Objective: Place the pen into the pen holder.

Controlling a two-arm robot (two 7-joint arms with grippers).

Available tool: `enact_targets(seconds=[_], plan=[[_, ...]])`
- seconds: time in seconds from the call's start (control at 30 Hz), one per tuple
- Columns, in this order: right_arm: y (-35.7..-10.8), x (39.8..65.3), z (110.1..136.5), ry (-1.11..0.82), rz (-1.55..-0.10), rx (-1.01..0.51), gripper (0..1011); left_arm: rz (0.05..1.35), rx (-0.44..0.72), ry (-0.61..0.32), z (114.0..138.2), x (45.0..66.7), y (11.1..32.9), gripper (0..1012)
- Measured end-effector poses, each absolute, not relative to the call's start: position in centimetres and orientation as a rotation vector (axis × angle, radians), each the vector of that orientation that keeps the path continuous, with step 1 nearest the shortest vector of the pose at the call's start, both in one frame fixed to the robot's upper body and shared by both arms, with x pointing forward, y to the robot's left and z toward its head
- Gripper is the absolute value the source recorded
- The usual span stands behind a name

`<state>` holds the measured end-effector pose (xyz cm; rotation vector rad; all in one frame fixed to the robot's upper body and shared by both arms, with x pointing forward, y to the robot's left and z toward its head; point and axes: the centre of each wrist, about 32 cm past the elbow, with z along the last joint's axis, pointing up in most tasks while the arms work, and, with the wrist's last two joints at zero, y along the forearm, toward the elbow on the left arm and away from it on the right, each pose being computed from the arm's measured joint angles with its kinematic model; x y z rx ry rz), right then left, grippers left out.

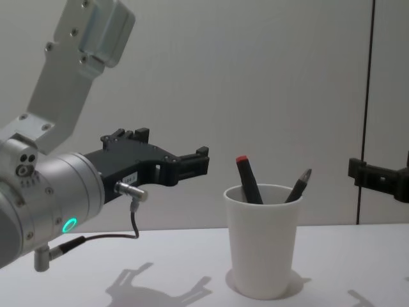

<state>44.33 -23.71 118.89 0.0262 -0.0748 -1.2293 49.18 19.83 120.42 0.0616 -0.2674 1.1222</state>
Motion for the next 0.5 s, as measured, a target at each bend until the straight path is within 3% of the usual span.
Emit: enact_targets(seconds=[0.5], plan=[[-23.71,44.33,118.87,-0.075,-1.23,0.026,1001,1.123,0.061,-0.268,120.44,49.2,19.83,1001]])
